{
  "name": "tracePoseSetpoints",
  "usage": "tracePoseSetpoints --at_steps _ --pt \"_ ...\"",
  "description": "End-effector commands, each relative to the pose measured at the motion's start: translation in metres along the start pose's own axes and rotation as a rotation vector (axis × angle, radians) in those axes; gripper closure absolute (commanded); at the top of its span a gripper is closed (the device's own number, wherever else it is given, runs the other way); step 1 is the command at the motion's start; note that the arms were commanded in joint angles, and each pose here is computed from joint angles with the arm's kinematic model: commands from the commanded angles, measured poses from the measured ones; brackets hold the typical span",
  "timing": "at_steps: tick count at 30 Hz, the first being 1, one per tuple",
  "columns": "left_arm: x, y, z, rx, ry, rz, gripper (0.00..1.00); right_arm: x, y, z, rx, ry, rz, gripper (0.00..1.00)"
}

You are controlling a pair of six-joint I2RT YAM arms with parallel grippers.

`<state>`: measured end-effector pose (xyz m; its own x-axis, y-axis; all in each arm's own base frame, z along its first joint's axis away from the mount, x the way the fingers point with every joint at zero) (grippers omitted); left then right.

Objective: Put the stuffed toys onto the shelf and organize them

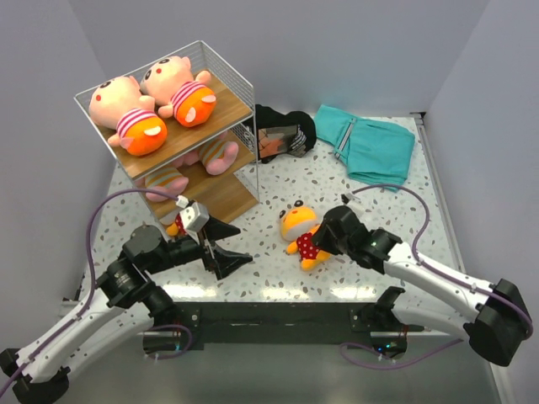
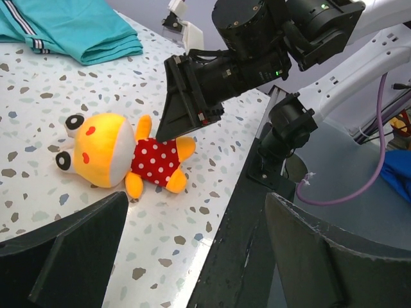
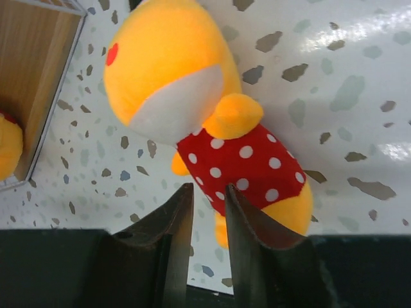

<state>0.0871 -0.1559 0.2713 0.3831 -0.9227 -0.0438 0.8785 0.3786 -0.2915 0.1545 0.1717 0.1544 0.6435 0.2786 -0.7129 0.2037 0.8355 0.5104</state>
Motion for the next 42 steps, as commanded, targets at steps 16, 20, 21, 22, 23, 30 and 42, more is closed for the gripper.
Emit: tracePoseSetpoints --at_steps 16,20,21,22,23,30,42 --pt "-0.002 -0.005 0.006 0.014 -0.037 -0.033 0.06 -0.037 -0.031 0.015 0.292 -0.123 -0.331 0.38" --pt "-0.003 -0.005 0.007 0.015 -0.045 -0.027 0.06 -0.018 -0.026 0.000 0.314 -0.054 -0.236 0.38" --pt "-0.003 -0.005 0.007 0.016 -0.045 -0.027 0.06 -0.013 -0.025 -0.004 0.322 -0.033 -0.211 0.38" --pt "-0.003 -0.005 0.007 0.015 -0.042 -0.026 0.06 -0.007 -0.019 -0.004 0.345 -0.033 -0.162 0.38" --pt "-0.003 -0.005 0.006 0.015 -0.041 -0.027 0.06 0.001 -0.027 -0.012 0.347 -0.019 -0.174 0.39" --pt "-0.001 -0.004 0.005 0.009 -0.030 -0.019 0.06 0.018 -0.032 -0.025 0.303 0.022 -0.162 0.96" --pt "-0.002 -0.004 0.007 0.014 -0.043 -0.020 0.06 0.002 0.027 -0.018 0.162 0.113 0.267 1.00"
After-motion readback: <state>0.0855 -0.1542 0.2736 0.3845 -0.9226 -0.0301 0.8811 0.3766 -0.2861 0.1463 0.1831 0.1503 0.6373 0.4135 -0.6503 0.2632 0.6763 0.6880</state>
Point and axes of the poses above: each gripper's point midway between its finger pads, its own x axis out along the fingers, its own y axis along the line the jaws close on, z = x × y, the point moved 8 cm from there along -x, back along the fingers, and after that the axes turned 3 degrees about x, right-handed, at the moved point
